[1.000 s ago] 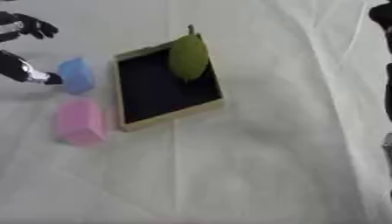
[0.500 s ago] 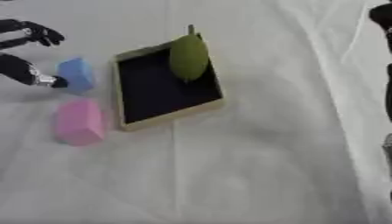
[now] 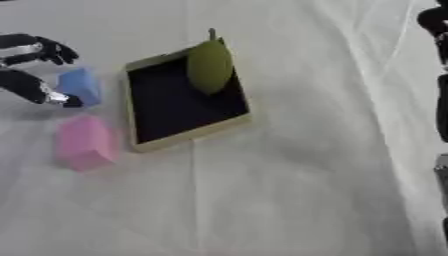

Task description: Pick up objects on the table and place them in the box.

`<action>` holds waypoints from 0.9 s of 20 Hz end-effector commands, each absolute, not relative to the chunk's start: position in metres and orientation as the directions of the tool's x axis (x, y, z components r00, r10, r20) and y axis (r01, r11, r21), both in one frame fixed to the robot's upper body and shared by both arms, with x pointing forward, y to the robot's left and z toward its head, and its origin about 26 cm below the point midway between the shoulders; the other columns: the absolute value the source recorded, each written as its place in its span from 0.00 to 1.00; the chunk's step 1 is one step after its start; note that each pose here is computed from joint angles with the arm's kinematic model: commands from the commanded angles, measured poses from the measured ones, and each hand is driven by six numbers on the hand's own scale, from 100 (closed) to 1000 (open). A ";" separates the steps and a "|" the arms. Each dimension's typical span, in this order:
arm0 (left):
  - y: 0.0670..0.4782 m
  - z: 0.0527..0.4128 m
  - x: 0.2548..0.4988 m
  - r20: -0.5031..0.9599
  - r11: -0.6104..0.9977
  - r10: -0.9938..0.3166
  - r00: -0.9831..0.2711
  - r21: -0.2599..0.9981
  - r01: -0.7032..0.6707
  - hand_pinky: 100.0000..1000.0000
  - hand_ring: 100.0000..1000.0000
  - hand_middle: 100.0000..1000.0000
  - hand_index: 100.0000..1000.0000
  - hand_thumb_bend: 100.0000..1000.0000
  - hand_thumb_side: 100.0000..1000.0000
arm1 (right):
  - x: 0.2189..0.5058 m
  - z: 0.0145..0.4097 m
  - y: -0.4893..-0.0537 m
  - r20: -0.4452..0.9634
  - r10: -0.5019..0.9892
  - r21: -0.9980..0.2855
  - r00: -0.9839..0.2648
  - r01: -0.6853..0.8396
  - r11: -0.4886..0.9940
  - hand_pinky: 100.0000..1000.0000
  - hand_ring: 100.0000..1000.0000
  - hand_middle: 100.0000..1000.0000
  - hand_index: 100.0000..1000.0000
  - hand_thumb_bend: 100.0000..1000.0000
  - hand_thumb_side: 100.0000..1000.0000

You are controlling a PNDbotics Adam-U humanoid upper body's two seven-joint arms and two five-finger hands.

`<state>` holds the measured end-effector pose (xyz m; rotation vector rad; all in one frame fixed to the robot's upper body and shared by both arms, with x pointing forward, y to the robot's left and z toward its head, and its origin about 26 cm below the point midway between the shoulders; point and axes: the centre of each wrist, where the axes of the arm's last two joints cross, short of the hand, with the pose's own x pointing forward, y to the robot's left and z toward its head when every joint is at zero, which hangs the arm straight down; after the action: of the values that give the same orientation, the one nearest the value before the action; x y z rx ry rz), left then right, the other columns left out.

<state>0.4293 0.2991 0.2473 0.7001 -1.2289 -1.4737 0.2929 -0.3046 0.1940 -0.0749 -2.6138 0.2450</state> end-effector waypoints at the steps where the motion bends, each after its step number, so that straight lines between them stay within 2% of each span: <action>1: 0.302 0.258 0.431 0.145 0.051 -0.950 -0.278 0.946 0.321 0.92 0.85 0.79 0.91 0.58 0.37 | 0.290 0.202 -0.305 0.461 0.110 -0.198 -0.880 0.019 0.980 0.87 0.95 0.61 0.79 0.00 0.58; 4: 0.299 0.258 0.433 0.158 0.069 -0.945 -0.285 0.951 0.301 0.91 0.83 0.77 0.89 0.46 0.33 | 0.291 0.202 -0.304 0.461 0.106 -0.195 -0.881 0.016 0.981 0.87 0.95 0.60 0.79 0.00 0.58; 5: 0.298 0.258 0.434 0.167 0.080 -0.943 -0.288 0.953 0.291 0.91 0.83 0.77 0.89 0.45 0.33 | 0.291 0.202 -0.304 0.461 0.105 -0.195 -0.881 0.015 0.981 0.88 0.95 0.60 0.79 0.00 0.58; 7: 0.296 0.258 0.435 0.190 0.107 -0.936 -0.297 0.955 0.277 0.89 0.81 0.75 0.87 0.36 0.30 | 0.291 0.202 -0.304 0.462 0.106 -0.194 -0.880 0.016 0.981 0.88 0.95 0.60 0.79 0.00 0.58; 8: 0.295 0.258 0.435 0.202 0.119 -0.933 -0.299 0.955 0.272 0.88 0.79 0.72 0.84 0.29 0.29 | 0.291 0.202 -0.304 0.463 0.106 -0.193 -0.880 0.016 0.981 0.88 0.95 0.60 0.79 0.00 0.59; 10: 0.293 0.257 0.435 0.222 0.139 -0.927 -0.302 0.952 0.273 0.84 0.75 0.67 0.79 0.24 0.29 | 0.291 0.202 -0.303 0.463 0.106 -0.192 -0.880 0.017 0.981 0.88 0.95 0.60 0.79 0.00 0.59; 13: 0.292 0.256 0.435 0.237 0.147 -0.924 -0.300 0.945 0.293 0.79 0.69 0.58 0.71 0.17 0.27 | 0.291 0.202 -0.304 0.464 0.105 -0.189 -0.880 0.018 0.982 0.88 0.95 0.60 0.79 0.00 0.59; 18: 0.287 0.274 0.427 0.241 0.157 -0.910 -0.339 0.954 0.257 0.78 0.67 0.57 0.70 0.15 0.26 | 0.291 0.202 -0.304 0.467 0.108 -0.189 -0.878 0.020 0.982 0.88 0.95 0.60 0.79 0.00 0.59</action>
<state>0.4319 0.2810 0.2520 0.6436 -1.3507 -1.4265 0.2932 -0.3032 0.1932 -0.0759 -2.6059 0.2290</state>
